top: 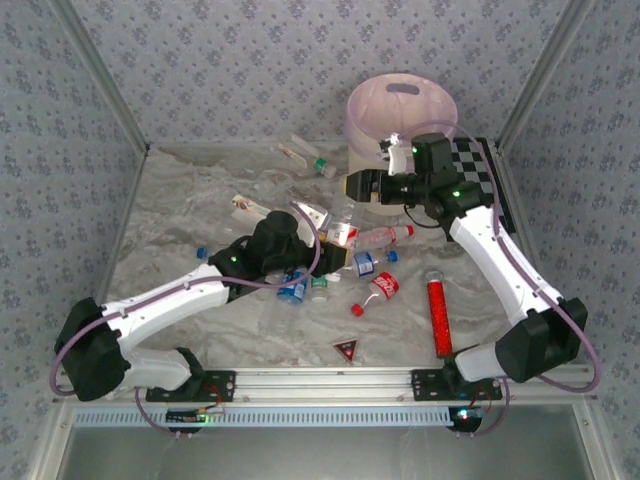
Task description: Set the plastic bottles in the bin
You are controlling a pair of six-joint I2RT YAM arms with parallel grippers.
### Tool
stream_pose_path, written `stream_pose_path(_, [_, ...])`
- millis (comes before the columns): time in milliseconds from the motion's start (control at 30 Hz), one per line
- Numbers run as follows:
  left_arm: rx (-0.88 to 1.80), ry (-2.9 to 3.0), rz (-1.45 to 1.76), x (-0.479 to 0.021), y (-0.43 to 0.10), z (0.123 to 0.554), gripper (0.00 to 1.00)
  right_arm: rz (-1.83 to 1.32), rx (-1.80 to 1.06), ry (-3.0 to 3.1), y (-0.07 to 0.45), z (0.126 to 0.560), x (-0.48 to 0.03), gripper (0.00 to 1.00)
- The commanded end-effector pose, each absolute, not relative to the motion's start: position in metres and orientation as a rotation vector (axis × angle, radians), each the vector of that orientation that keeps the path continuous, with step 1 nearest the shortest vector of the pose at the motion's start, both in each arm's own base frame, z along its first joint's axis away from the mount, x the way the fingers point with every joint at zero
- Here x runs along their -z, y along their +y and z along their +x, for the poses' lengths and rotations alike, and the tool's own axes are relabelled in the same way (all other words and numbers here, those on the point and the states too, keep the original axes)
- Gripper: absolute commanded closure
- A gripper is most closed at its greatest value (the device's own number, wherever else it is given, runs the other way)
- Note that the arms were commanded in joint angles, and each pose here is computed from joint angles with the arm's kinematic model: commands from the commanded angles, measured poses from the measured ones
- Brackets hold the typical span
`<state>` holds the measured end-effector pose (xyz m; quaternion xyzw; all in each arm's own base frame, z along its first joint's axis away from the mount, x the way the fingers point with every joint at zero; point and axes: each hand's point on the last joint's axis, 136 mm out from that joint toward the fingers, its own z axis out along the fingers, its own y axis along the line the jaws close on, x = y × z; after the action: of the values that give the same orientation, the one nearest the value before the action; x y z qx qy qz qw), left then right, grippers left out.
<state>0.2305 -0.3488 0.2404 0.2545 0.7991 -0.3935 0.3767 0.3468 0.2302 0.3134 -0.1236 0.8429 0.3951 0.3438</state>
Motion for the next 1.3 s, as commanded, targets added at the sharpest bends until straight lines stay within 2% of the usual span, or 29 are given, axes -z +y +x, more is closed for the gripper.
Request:
stream_pose_path(0, [1.062,1.894,0.763,-0.277,-0.364,0.218,1.00,-0.307,-1.000,2.177,0.226,0.351,-0.322,0.22])
stream_pose_path(133, [1.060,1.883,0.746,-0.278,-0.363,0.220,1.00,-0.304,-0.975,2.221,0.223,0.351,-0.313,0.17])
stream_pose_path(300, [1.042,1.882,0.719,-0.281,-0.357,0.222,1.00,-0.292,-0.917,2.255,0.218,0.358,-0.307,0.18])
stream_pose_path(467, [1.008,1.877,0.702,-0.279,-0.353,0.225,1.00,-0.291,-0.912,2.263,0.217,0.361,-0.303,0.29])
stream_pose_path(567, [1.004,1.892,0.689,-0.276,-0.353,0.228,1.00,-0.291,-0.908,2.269,0.216,0.359,-0.303,0.41])
stream_pose_path(700, [0.983,1.895,0.669,-0.276,-0.352,0.232,0.99,-0.296,-0.911,2.234,0.215,0.360,-0.315,0.47])
stream_pose_path(767, [0.969,1.894,0.659,-0.277,-0.351,0.234,0.92,-0.301,-0.904,2.223,0.213,0.361,-0.321,0.51])
stream_pose_path(800, [0.959,1.894,0.650,-0.278,-0.350,0.236,0.83,-0.305,-0.898,2.213,0.212,0.361,-0.324,0.51])
stream_pose_path(867, [0.946,1.899,0.636,-0.277,-0.348,0.238,0.58,-0.309,-0.882,2.178,0.208,0.362,-0.336,0.54])
stream_pose_path(900, [0.936,1.905,0.631,-0.277,-0.346,0.238,0.40,-0.306,-0.873,2.152,0.205,0.363,-0.345,0.56])
stream_pose_path(933, [0.920,1.920,0.625,-0.276,-0.343,0.238,0.27,-0.304,-0.867,2.121,0.202,0.364,-0.357,0.58])
stream_pose_path(1067, [0.885,1.914,0.581,-0.287,-0.327,0.236,0.08,-0.301,-0.814,1.977,0.186,0.373,-0.414,0.61])
stream_pose_path(1133, [0.847,1.917,0.541,-0.290,-0.314,0.237,0.04,-0.265,-0.747,1.877,0.167,0.381,-0.450,0.64])
stream_pose_path(1267, [0.805,1.939,0.466,-0.287,-0.294,0.236,0.03,-0.180,-0.611,1.650,0.130,0.394,-0.517,0.66])
